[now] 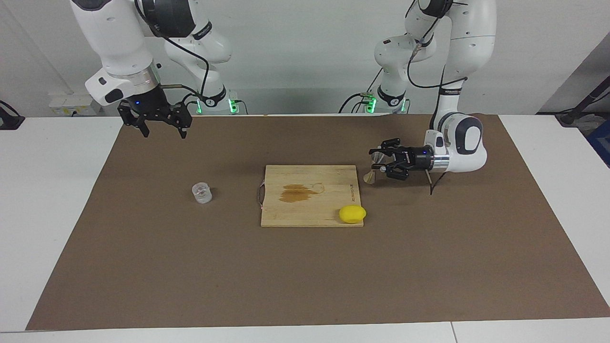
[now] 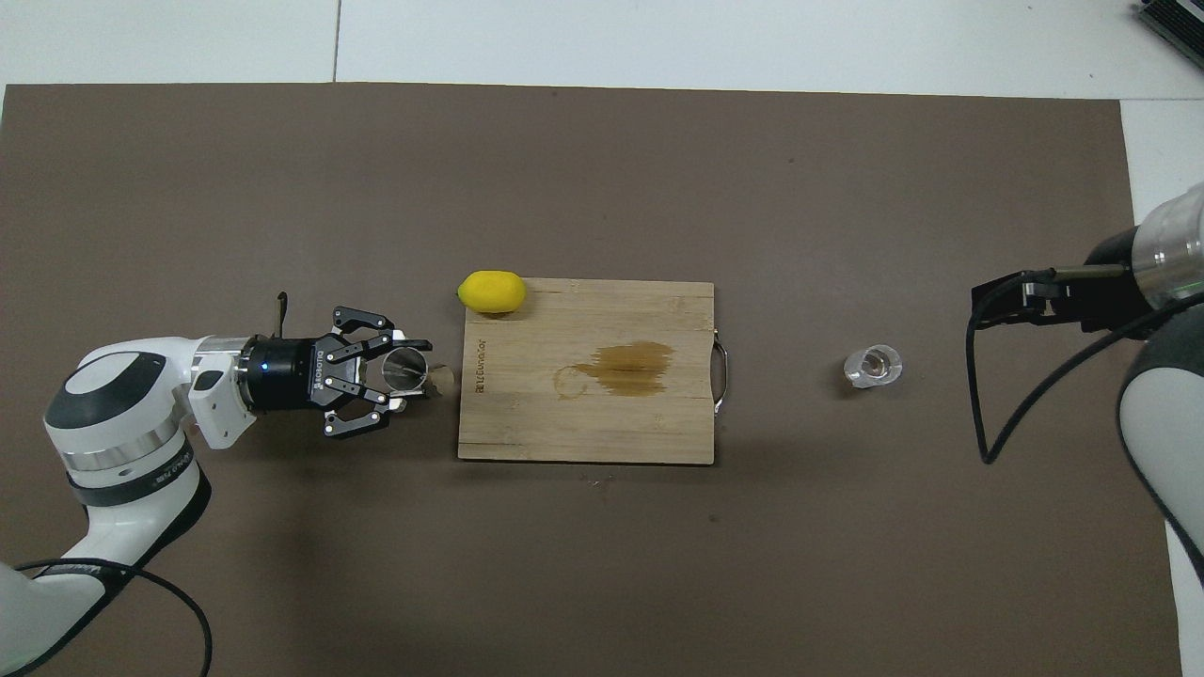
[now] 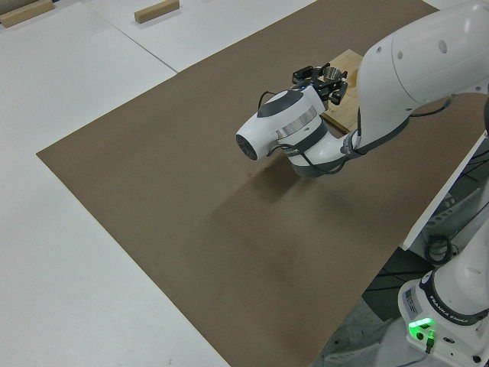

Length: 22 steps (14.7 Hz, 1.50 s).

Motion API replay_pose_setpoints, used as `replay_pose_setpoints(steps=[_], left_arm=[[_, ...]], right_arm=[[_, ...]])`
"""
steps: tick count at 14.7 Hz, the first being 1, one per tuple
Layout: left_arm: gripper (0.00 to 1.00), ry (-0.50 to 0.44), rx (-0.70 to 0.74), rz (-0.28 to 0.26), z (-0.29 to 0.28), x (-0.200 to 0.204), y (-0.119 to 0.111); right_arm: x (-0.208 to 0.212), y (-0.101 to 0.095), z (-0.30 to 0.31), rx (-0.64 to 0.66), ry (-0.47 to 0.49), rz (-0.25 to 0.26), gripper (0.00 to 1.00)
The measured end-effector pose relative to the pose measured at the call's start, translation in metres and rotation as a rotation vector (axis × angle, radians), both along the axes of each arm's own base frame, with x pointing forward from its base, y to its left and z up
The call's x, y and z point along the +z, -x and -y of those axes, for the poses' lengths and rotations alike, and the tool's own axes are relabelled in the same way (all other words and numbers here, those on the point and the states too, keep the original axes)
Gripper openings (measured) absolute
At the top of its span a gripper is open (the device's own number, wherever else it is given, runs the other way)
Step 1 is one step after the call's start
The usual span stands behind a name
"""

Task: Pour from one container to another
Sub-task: 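Carry the metal cup with the left gripper onto the cutting board, then set the cup on the board while the right gripper reaches the glass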

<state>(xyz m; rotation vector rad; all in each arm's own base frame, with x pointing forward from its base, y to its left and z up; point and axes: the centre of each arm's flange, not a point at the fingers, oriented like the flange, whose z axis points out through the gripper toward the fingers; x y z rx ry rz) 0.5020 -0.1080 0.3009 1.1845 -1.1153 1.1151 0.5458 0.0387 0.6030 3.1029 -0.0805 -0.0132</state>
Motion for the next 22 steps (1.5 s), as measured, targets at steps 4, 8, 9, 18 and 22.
replay_pose_setpoints(steps=[4,8,9,18,22], left_arm=[[0.51,-0.010,0.016,-0.020,0.046,0.002,0.004],[0.51,0.019,0.057,-0.042,0.092,0.004,0.007],[0.51,0.021,0.072,-0.049,0.104,0.004,0.009],[0.51,0.001,0.347,-0.069,0.206,-0.006,0.036],[0.51,-0.004,0.392,-0.053,0.223,-0.011,0.037]], right_arm=[[0.000,0.000,0.000,0.000,0.000,0.000,1.00],[0.000,0.000,0.000,-0.001,0.000,-0.002,1.00],[-0.001,0.001,0.002,-0.004,0.001,-0.008,1.00],[-0.023,-0.004,0.009,-0.310,0.003,0.006,1.00],[-0.078,-0.008,0.020,-0.610,-0.032,-0.037,1.00]])
